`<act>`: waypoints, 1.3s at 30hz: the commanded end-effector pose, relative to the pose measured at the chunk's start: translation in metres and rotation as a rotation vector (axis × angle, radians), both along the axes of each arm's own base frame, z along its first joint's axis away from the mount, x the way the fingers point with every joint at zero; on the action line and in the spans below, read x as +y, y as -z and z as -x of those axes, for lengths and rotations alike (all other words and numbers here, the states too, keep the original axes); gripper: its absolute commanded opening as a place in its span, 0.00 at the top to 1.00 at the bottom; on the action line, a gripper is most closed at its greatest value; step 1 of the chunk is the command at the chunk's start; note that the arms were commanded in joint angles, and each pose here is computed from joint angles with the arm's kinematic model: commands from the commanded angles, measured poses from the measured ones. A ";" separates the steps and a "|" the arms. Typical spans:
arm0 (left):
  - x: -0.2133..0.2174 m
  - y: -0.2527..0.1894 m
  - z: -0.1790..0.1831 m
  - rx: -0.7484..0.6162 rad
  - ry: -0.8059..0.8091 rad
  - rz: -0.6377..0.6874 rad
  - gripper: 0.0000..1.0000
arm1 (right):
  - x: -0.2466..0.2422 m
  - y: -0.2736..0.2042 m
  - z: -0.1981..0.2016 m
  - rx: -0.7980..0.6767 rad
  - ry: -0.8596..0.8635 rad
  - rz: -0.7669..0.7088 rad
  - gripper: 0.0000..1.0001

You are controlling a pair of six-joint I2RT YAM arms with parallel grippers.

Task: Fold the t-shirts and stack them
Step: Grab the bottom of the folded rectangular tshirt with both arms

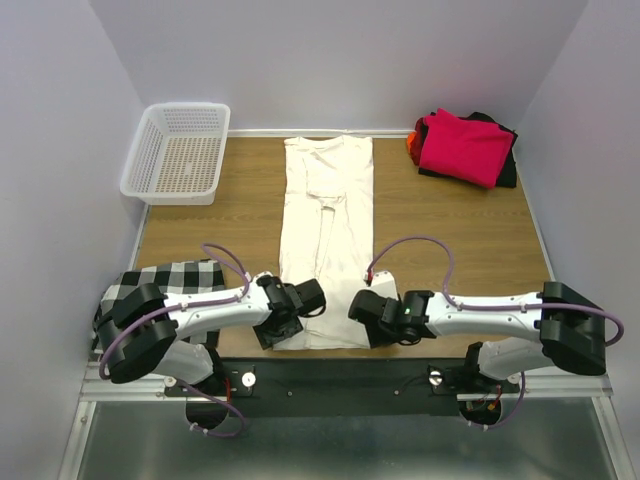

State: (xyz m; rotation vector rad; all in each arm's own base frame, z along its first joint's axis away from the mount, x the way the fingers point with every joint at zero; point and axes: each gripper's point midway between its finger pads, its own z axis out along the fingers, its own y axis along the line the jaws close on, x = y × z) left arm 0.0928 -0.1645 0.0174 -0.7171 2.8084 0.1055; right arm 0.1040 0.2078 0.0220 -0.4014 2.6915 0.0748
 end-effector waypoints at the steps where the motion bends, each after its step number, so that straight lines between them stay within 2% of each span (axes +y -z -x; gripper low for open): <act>1: -0.005 0.002 0.000 0.013 0.013 -0.028 0.37 | -0.003 0.004 0.001 0.001 0.007 -0.014 0.40; 6: -0.009 0.004 0.001 0.024 0.038 -0.024 0.37 | -0.003 0.005 -0.003 -0.017 0.016 -0.014 0.41; 12: -0.010 0.004 0.005 0.033 0.040 -0.004 0.37 | 0.018 -0.023 -0.010 -0.053 0.018 -0.119 0.41; 18: -0.012 0.007 0.009 0.045 0.052 0.004 0.37 | 0.026 -0.027 -0.012 -0.052 -0.009 -0.120 0.41; 26: -0.014 0.011 0.015 0.060 0.055 0.017 0.37 | 0.035 -0.004 -0.006 -0.006 -0.053 -0.121 0.41; 32: -0.015 0.014 0.017 0.066 0.064 0.024 0.37 | 0.031 0.017 -0.004 0.014 -0.067 -0.063 0.42; 35: -0.015 0.015 0.019 0.070 0.069 0.029 0.37 | 0.025 0.024 0.000 0.034 -0.063 -0.046 0.48; 37: -0.016 0.015 0.019 0.073 0.072 0.033 0.39 | 0.019 0.028 0.005 0.053 -0.059 -0.039 0.57; 39: -0.016 0.016 0.021 0.075 0.075 0.038 0.45 | 0.014 0.029 0.010 0.067 -0.048 -0.048 0.67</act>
